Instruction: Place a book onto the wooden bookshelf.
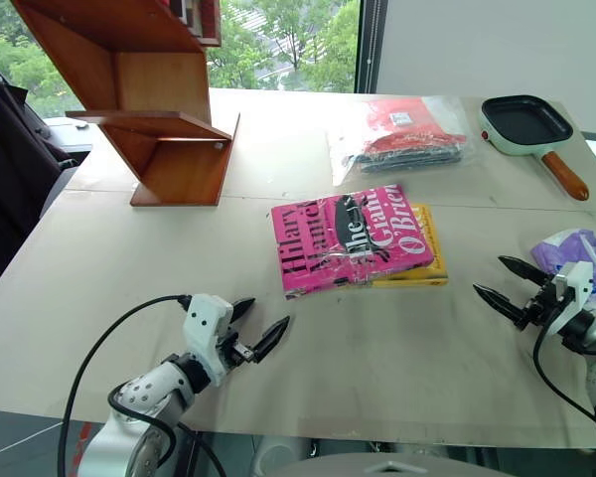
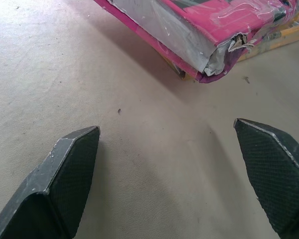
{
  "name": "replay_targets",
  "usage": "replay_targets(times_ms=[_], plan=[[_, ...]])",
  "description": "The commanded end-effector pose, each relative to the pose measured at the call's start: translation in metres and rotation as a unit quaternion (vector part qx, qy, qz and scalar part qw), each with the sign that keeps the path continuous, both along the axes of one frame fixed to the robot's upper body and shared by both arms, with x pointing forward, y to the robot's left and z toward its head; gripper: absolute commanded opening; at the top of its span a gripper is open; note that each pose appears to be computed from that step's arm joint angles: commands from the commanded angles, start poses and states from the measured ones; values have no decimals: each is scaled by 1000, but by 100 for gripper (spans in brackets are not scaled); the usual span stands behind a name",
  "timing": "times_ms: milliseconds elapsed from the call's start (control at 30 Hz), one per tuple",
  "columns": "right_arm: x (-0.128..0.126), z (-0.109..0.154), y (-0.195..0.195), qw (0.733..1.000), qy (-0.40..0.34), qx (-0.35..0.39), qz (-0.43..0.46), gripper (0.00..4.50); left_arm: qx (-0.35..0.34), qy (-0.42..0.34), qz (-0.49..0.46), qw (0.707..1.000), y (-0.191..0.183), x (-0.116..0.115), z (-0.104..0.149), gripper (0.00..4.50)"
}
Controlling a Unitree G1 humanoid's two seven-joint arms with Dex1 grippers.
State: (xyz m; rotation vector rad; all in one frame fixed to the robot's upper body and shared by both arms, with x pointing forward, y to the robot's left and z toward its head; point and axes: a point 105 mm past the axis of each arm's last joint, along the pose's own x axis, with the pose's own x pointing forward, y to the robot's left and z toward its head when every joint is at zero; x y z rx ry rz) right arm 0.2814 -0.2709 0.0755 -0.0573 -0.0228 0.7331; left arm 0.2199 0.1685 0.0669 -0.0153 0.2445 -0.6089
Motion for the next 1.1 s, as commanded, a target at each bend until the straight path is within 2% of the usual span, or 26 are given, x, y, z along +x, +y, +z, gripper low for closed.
replay_targets(times_ms=[33, 667, 833, 933, 1000, 1100], plan=[[-1, 9, -6, 1000, -23, -6, -6, 450, 0, -26, -7, 1000, -1, 1, 11, 445], [-2, 7, -7, 1000, -22, -11, -7, 450, -7, -28, -15, 999, -4, 2, 11, 445], [1, 8, -7, 1000, -25, -12, -7, 450, -34, -25, -37, 998, -11, -4, 15, 445], [14, 27, 1, 998, -54, 12, -14, 450, -69, -22, -57, 996, -15, -10, 23, 445], [28, 39, 14, 997, -74, -3, 3, 450, -96, -14, -87, 991, -22, -17, 28, 445], [63, 63, 32, 995, -96, -10, -7, 450, -115, -4, -122, 986, -29, -27, 33, 445]])
